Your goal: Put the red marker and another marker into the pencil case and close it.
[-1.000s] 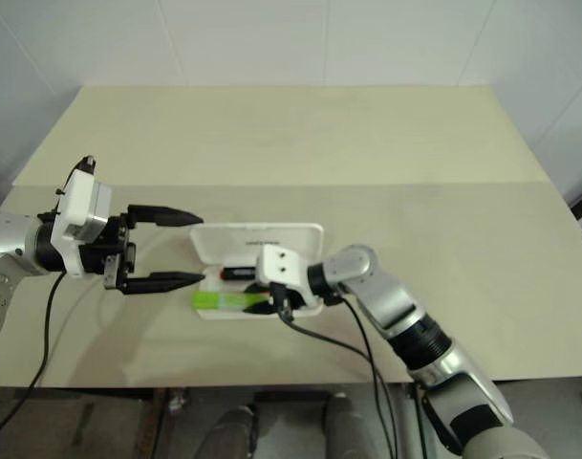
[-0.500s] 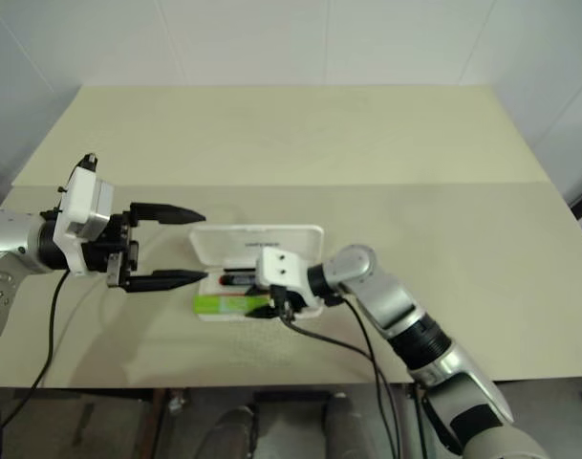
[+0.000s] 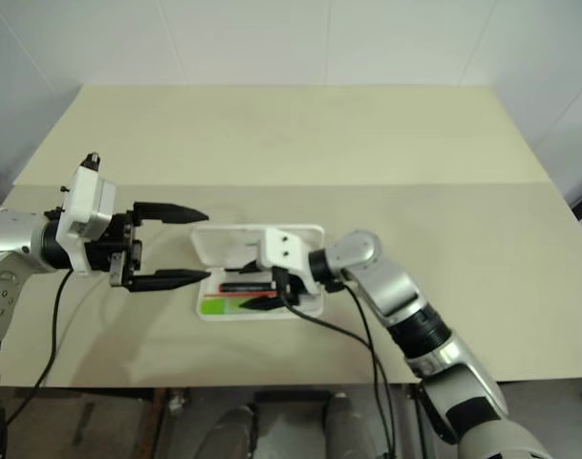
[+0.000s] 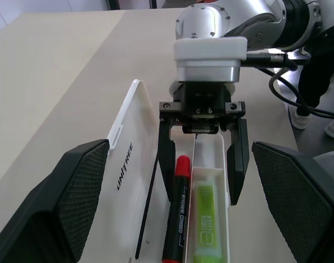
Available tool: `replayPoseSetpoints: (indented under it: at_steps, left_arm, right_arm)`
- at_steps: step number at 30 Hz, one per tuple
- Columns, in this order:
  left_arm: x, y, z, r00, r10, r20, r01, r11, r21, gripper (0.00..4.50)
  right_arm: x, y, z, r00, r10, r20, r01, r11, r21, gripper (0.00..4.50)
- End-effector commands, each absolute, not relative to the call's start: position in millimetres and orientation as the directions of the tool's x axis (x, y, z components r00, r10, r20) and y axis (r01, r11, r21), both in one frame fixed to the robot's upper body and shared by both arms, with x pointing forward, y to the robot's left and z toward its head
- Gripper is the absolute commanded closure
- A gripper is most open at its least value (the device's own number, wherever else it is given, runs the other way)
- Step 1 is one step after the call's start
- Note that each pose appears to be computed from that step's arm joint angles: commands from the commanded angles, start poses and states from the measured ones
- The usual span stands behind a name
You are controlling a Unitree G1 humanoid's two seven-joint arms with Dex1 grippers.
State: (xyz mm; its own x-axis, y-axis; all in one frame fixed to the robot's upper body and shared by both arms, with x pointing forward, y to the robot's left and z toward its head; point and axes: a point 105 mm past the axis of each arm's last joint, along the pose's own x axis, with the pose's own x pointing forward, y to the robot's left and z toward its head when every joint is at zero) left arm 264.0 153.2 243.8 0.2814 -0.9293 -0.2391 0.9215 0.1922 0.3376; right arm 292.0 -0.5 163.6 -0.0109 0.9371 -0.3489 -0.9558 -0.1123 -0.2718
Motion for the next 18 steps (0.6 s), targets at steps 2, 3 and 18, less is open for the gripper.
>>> replayPoseSetpoints:
  at_steps: [2,3,18]
  left_arm:
    - [263.8,148.9,249.5,0.266,-0.938,-0.223,0.915,0.173,0.365,0.0]
    - [264.0,148.5,249.3,0.264,-0.939,-0.221,0.915,0.172,0.364,0.0]
    - [264.5,138.4,243.1,0.205,-0.956,-0.211,0.931,0.125,0.342,0.0]
  right_arm:
    - [272.4,-22.6,187.6,-0.056,0.951,-0.305,-0.952,-0.143,-0.271,1.38]
    - [268.7,-27.3,185.5,-0.063,0.947,-0.316,-0.954,-0.15,-0.258,1.38]
    - [279.9,-138.6,153.2,0.182,0.83,-0.528,-0.972,0.07,-0.225,1.38]
